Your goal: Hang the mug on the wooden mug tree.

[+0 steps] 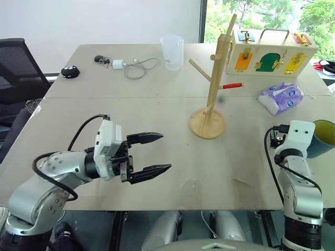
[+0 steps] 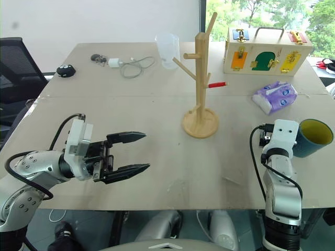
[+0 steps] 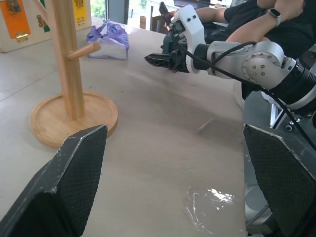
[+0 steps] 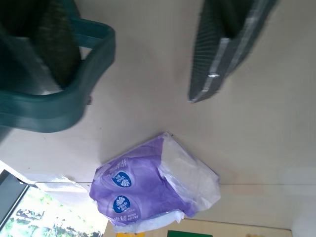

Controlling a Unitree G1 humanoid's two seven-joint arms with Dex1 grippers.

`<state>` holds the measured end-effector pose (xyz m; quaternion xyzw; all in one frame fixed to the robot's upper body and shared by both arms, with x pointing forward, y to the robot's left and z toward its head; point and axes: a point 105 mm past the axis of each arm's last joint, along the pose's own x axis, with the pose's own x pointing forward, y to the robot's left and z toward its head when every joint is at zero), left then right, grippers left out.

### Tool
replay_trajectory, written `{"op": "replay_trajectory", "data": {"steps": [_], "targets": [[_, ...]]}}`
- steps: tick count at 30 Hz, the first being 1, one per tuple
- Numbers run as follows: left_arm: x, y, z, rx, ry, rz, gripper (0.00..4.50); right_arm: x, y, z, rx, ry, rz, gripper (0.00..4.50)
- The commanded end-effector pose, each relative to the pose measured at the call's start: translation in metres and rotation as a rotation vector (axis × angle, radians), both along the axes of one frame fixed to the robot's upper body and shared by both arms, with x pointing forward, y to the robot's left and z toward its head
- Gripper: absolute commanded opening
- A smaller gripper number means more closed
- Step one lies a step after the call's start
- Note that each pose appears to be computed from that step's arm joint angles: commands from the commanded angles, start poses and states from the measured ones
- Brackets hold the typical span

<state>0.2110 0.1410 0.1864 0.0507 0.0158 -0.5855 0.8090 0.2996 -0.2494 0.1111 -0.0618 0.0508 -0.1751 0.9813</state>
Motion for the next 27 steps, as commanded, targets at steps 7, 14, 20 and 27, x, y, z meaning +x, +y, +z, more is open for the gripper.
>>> {"op": "replay_trajectory", "data": {"steps": [7,14,20,27], "targets": [[-0.005,-0.001,0.007,0.009,-0.059,-0.018,4.50,-0.012,0.004,0.016,-0.052,-0.013,0.100,0.05],[-0.002,0.001,0.008,-0.020,-0.063,-0.003,4.50,-0.012,0.055,0.061,0.016,-0.046,0.698,0.05],[-0.003,0.003,0.012,-0.047,-0.073,0.000,4.50,-0.012,0.070,0.121,-0.005,-0.030,1.046,0.05],[-0.010,0.005,0.031,-0.161,-0.117,-0.005,4.50,-0.019,0.085,0.152,-0.082,0.042,1.243,0.05]]}}
